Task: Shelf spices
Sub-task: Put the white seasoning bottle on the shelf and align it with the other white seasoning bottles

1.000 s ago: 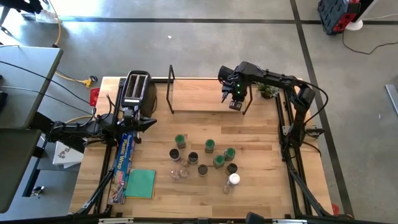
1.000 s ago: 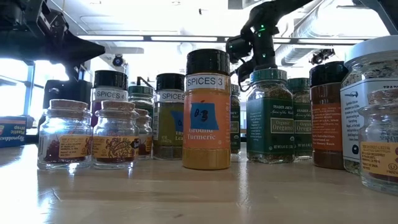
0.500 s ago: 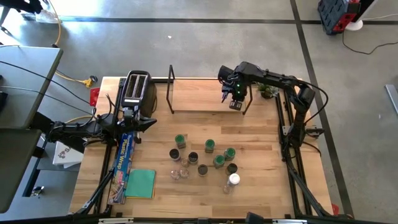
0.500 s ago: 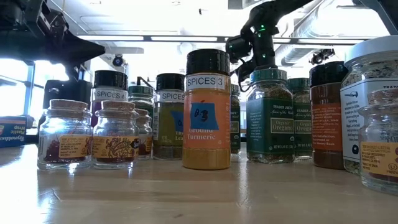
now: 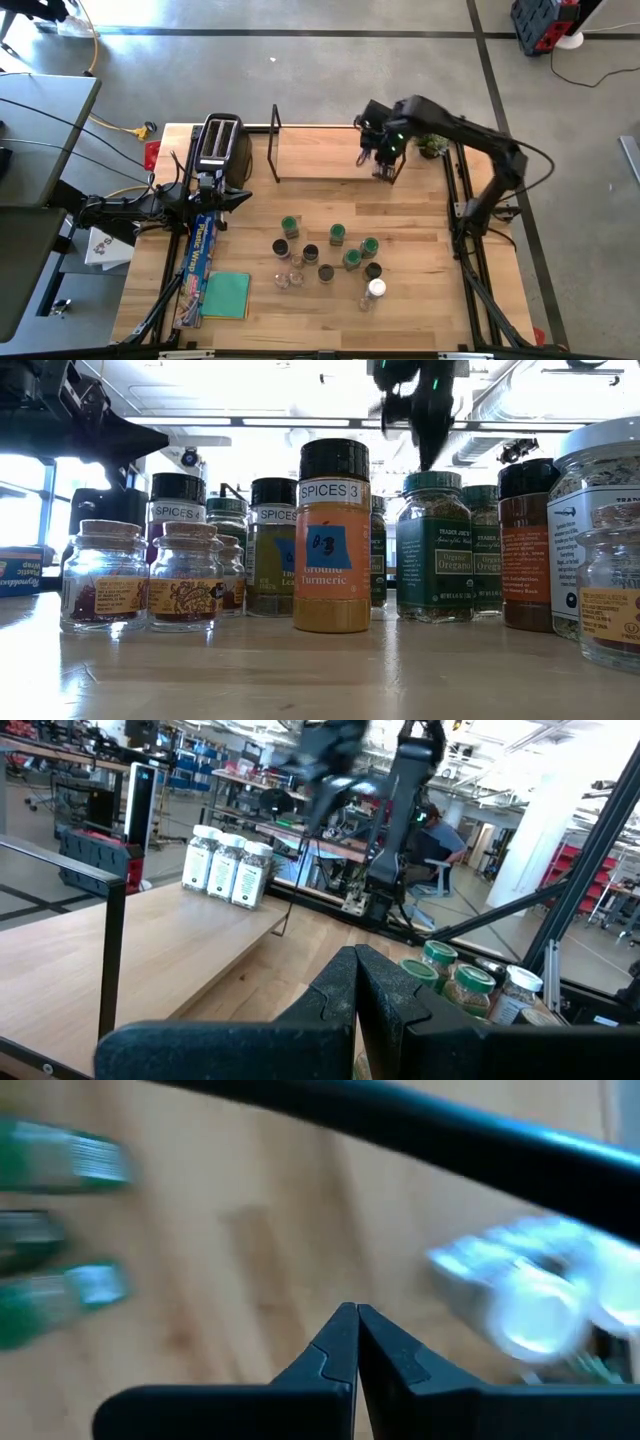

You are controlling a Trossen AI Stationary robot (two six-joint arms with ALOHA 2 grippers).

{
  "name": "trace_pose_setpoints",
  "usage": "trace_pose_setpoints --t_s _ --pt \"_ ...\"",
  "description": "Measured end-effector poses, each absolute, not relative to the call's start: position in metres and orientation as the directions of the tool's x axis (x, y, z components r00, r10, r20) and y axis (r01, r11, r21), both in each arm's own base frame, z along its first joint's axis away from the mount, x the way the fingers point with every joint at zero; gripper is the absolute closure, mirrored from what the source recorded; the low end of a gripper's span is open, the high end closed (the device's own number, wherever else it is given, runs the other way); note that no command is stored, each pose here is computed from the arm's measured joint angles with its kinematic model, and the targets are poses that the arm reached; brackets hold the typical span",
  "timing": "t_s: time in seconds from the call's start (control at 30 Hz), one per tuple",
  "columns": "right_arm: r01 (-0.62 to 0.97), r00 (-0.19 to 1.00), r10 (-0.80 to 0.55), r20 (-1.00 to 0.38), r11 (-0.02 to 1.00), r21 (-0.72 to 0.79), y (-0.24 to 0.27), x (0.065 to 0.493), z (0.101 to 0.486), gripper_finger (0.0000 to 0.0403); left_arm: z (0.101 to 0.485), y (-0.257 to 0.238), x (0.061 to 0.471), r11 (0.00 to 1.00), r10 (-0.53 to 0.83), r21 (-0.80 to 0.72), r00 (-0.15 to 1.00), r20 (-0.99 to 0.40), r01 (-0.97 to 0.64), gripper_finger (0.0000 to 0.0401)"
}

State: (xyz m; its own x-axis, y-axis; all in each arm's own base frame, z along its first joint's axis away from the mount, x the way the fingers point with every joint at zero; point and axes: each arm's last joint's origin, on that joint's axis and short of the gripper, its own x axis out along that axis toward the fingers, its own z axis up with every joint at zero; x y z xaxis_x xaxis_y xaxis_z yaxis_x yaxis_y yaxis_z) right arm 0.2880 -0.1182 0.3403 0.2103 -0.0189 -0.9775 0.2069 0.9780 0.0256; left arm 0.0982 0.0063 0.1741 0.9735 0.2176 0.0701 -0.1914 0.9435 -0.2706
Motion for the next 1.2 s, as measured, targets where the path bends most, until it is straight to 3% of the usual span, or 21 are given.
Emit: trace_pose_setpoints --t_s 0.13,0.33,0.43,0.57,0.87,1.03,1.2 --pt "0.019 0.33 0.132 -0.935 0.989 0.146 -0.069 0.282 0.36 0.0399 0.174 0.006 0.098 0.943 0.218 -0.27 0.974 0.07 -0.192 0.0401" --pt "-0.253 0.312 0.434 -0.845 0.896 0.366 0.007 0.282 0.362 0.0387 0.174 0.006 0.098 0.944 0.218 -0.271 0.973 0.071 -0.191 0.0401" --pt "-0.378 0.293 0.495 -0.818 0.846 0.376 0.043 0.285 0.362 0.0355 0.174 0.006 0.098 0.943 0.218 -0.271 0.973 0.071 -0.191 0.0401" --pt "-0.41 0.309 0.537 -0.785 0.82 0.4 0.091 0.297 0.358 0.0283 0.174 0.006 0.098 0.944 0.218 -0.271 0.973 0.071 -0.191 0.0401" --pt "-0.059 0.335 0.29 -0.896 0.956 0.287 0.169 0.303 0.32 0.012 0.174 0.006 0.098 0.944 0.218 -0.271 0.973 0.071 -0.191 0.0401" --pt "0.265 0.277 0.221 -0.935 0.918 0.295 0.186 0.302 0.3 0.0096 0.174 0.006 0.098 0.944 0.218 -0.271 0.973 0.07 -0.191 0.0401" --pt "0.534 0.265 0.115 -0.957 0.809 0.245 0.193 0.301 0.288 0.0096 0.174 0.006 0.098 0.944 0.218 -0.271 0.973 0.07 -0.191 0.0401"
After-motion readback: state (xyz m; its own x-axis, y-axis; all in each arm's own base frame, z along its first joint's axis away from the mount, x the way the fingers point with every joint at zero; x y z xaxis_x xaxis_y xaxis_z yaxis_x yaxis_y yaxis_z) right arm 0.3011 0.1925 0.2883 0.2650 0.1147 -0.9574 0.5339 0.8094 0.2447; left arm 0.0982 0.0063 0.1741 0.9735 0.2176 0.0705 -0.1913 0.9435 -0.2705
